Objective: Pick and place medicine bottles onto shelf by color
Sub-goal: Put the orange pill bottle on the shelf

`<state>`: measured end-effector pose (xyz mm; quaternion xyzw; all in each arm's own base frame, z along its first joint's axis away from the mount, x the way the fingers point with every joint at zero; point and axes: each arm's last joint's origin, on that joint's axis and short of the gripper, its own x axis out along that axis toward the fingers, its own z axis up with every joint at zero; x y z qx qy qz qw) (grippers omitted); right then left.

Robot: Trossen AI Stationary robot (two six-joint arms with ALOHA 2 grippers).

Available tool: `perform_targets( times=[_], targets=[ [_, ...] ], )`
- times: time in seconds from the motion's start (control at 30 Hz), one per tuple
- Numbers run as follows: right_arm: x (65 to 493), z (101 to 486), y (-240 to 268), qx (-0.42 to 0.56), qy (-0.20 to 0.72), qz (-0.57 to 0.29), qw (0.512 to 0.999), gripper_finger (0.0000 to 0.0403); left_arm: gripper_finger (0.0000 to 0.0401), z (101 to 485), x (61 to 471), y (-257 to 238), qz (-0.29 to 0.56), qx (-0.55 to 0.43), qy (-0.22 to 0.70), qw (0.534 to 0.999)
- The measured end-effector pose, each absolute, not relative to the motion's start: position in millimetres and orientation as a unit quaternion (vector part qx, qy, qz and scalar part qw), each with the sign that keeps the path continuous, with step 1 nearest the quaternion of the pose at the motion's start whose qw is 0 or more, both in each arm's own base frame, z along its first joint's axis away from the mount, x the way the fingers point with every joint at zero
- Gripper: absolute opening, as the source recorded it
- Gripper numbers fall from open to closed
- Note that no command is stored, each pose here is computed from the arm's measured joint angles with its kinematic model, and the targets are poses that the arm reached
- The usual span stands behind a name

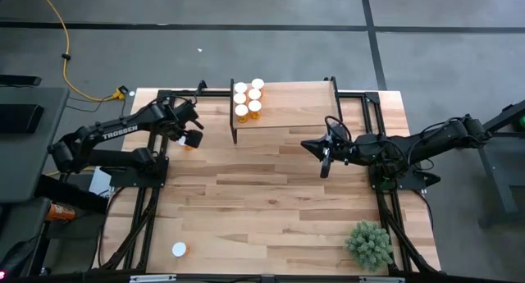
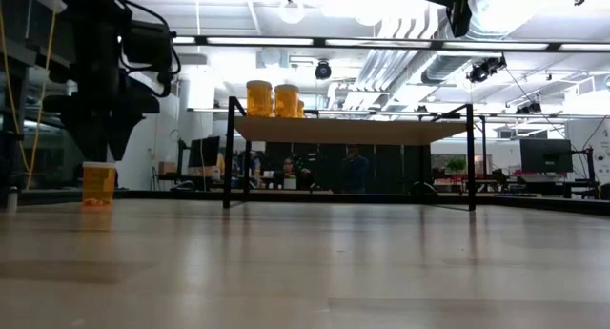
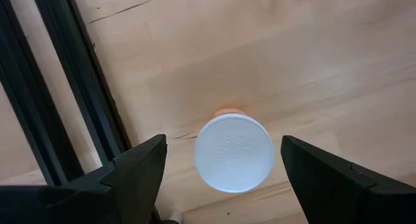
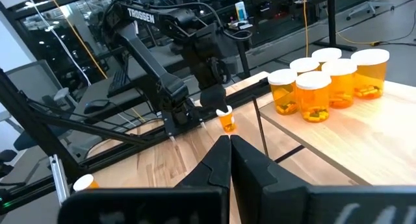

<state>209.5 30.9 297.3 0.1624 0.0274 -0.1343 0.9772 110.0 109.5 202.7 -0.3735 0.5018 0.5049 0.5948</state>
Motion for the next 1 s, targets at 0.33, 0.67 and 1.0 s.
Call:
perform_targets(
  times=[0.33, 0.67, 1.0],
  targets=[
    [209.3, 296.1, 30.8, 0.160, 0.033, -0.135, 0.977, 0.0000, 0.0294, 182.3, 105.3, 103.5, 0.499, -0.401, 0.508, 0.576],
    [209.3, 296.0, 30.8, 0.160, 0.034, -0.135, 0.977, 0.0000, 0.0294, 178.4, 107.7, 106.0, 0.508, -0.404, 0.483, 0.587],
    [209.3, 296.0, 30.9, 0.160, 0.034, -0.135, 0.977, 0.0000, 0.0277, 178.3, 107.5, 105.9, 0.510, -0.403, 0.484, 0.586]
  ],
)
